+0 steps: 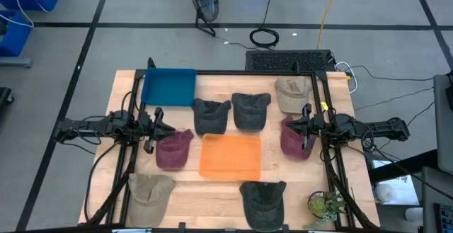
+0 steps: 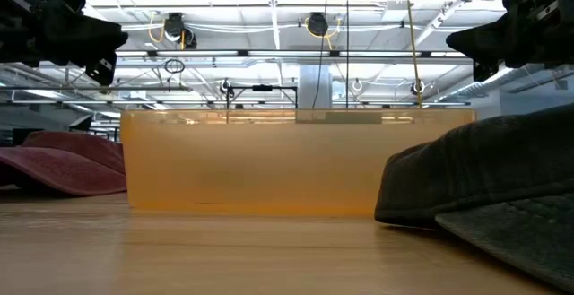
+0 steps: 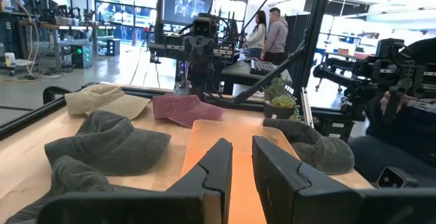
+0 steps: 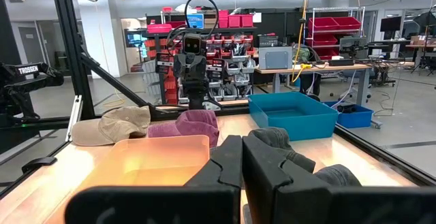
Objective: Pick & Place hat
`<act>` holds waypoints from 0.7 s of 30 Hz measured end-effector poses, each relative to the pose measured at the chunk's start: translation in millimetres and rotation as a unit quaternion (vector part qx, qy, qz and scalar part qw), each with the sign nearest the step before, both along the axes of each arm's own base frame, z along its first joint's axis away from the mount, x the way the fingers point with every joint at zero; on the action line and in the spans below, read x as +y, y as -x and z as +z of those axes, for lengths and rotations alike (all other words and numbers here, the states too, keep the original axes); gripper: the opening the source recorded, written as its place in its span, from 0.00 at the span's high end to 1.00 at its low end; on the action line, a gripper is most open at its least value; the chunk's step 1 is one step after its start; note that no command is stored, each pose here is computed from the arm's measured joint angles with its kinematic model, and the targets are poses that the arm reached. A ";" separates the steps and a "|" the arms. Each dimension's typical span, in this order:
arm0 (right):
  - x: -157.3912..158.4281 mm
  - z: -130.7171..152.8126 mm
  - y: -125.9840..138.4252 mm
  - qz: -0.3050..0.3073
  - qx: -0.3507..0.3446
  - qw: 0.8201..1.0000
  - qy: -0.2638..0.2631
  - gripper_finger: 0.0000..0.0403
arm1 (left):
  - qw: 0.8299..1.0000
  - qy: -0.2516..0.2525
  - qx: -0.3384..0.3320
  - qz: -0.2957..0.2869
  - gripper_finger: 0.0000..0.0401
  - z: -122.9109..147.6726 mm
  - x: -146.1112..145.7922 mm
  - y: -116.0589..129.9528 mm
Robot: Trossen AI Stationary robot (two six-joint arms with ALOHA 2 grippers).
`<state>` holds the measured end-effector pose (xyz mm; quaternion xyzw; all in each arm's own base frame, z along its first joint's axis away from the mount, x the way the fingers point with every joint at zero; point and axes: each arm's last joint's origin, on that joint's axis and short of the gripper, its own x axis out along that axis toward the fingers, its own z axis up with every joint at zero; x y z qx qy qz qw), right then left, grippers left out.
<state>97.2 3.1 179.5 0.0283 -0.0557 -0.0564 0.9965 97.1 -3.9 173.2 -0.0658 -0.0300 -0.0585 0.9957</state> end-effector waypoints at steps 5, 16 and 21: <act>0.0 0.0 0.0 0.000 0.000 1.000 0.000 1.00 | 1.000 0.000 0.000 0.000 0.84 0.0 0.0 0.0; 0.0 0.7 0.1 -0.007 0.004 0.998 0.062 1.00 | 1.000 0.000 0.000 0.000 0.84 0.0 0.0 0.0; 0.0 0.7 0.1 -0.007 0.004 0.998 0.065 1.00 | 1.000 0.000 0.000 0.000 0.84 0.0 0.0 0.0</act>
